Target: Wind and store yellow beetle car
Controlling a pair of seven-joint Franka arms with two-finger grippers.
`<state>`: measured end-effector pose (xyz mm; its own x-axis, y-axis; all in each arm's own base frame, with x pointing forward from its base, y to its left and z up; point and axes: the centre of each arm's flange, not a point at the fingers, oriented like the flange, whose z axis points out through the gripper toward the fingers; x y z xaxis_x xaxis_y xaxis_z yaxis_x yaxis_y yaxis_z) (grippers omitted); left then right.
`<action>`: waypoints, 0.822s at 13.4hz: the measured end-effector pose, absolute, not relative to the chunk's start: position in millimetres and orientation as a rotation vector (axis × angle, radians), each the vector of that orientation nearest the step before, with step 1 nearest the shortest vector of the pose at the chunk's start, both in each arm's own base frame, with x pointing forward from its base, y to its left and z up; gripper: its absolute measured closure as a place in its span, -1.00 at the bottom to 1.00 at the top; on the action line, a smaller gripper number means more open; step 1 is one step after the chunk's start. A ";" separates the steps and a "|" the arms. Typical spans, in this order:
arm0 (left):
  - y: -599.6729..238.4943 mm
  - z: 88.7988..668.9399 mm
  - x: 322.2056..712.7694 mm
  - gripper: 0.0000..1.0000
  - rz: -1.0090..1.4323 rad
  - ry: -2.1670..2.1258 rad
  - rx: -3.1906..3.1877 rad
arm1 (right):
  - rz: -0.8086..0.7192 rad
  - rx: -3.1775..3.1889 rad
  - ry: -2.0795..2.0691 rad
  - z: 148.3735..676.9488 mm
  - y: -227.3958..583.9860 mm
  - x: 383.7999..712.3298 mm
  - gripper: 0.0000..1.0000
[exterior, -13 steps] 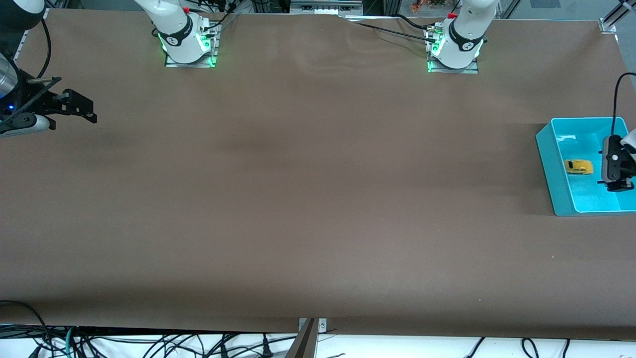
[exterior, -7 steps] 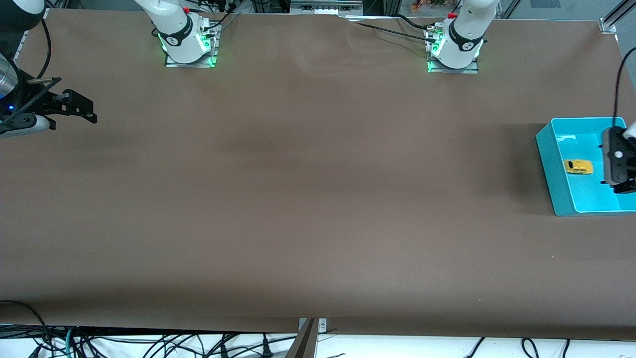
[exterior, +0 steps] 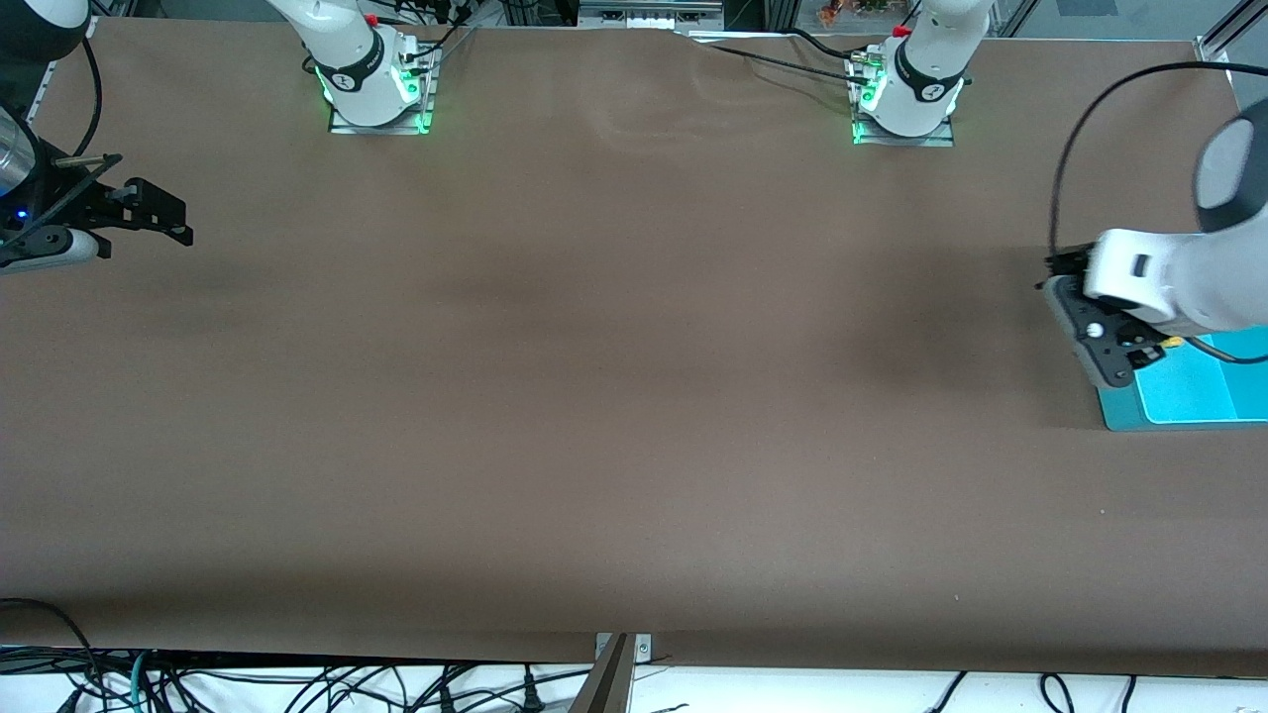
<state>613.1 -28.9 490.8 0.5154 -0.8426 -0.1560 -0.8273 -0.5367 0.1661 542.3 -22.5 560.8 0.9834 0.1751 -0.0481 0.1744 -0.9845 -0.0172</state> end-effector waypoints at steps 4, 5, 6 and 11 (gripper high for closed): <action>-121.3 538.7 583.4 -1.00 -0.290 -1.126 2.906 | 0.077 -3.116 -0.274 560.8 -22.5 542.3 -1.00; -124.8 546.8 579.3 -1.00 -0.275 -1.068 2.935 | 0.077 -3.116 -0.274 560.8 -22.5 542.3 -1.00; -121.0 553.2 578.0 -1.00 -0.259 -1.004 2.976 | 0.077 -3.116 -0.275 560.8 -22.4 542.3 -1.00; -57.5 557.5 587.6 -1.00 0.040 -0.573 3.152 | 0.077 -3.116 -0.274 560.8 -22.6 542.3 -1.00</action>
<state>587.6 -57.5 557.5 0.9357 -0.3526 0.0131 -0.3511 -0.9341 -0.0656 542.3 -22.6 560.8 0.9834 0.1749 -0.0482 0.1743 -0.9845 -0.0172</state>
